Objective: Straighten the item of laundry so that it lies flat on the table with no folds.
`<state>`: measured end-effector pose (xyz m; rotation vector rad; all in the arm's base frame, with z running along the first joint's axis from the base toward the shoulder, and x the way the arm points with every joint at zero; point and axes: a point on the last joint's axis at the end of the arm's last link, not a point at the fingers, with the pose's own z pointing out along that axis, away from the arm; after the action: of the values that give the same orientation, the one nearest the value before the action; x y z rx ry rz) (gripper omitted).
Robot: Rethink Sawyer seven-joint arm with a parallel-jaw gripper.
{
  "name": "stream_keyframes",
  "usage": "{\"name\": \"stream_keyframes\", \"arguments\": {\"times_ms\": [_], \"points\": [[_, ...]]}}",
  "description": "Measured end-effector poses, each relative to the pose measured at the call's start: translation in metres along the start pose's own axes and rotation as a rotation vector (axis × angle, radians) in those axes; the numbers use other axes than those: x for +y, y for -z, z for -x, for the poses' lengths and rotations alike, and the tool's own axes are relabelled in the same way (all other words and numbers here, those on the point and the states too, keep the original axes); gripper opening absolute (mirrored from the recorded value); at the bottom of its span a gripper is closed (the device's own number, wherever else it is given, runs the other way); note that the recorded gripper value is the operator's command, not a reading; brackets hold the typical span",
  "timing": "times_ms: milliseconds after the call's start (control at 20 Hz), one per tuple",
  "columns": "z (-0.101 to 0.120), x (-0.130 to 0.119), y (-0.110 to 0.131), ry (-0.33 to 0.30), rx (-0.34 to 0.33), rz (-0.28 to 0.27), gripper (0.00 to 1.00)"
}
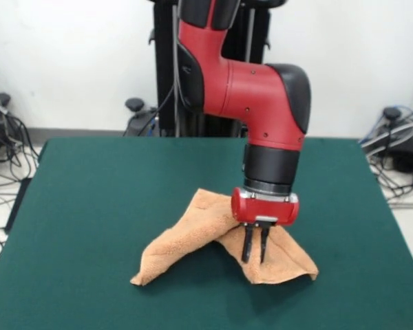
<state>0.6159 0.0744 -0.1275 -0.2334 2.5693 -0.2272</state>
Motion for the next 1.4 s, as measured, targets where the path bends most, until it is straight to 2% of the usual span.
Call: {"name": "stream_keyframes", "arguments": {"times_ms": [250, 300, 550, 750, 800, 950, 1050, 1100, 1200, 1400], "points": [[0.0, -0.004, -0.001, -0.022, 0.005, -0.008, 0.0], [-0.004, -0.008, -0.004, -0.05, 0.017, -0.016, 0.0], [-0.015, -0.016, -0.002, -0.11, 0.087, -0.032, 0.0], [-0.037, -0.022, 0.032, -0.161, 0.303, -0.004, 0.0], [-0.053, -0.027, 0.055, -0.182, 0.425, 0.011, 0.0], [-0.077, -0.032, 0.091, -0.21, 0.586, 0.034, 0.0], [-0.088, -0.034, 0.108, -0.219, 0.644, 0.043, 0.0], [-0.103, -0.036, 0.127, -0.226, 0.694, 0.052, 0.0], [-0.116, -0.037, 0.141, -0.231, 0.722, 0.057, 0.0], [-0.137, -0.036, 0.152, -0.242, 0.753, 0.062, 0.0]]}}
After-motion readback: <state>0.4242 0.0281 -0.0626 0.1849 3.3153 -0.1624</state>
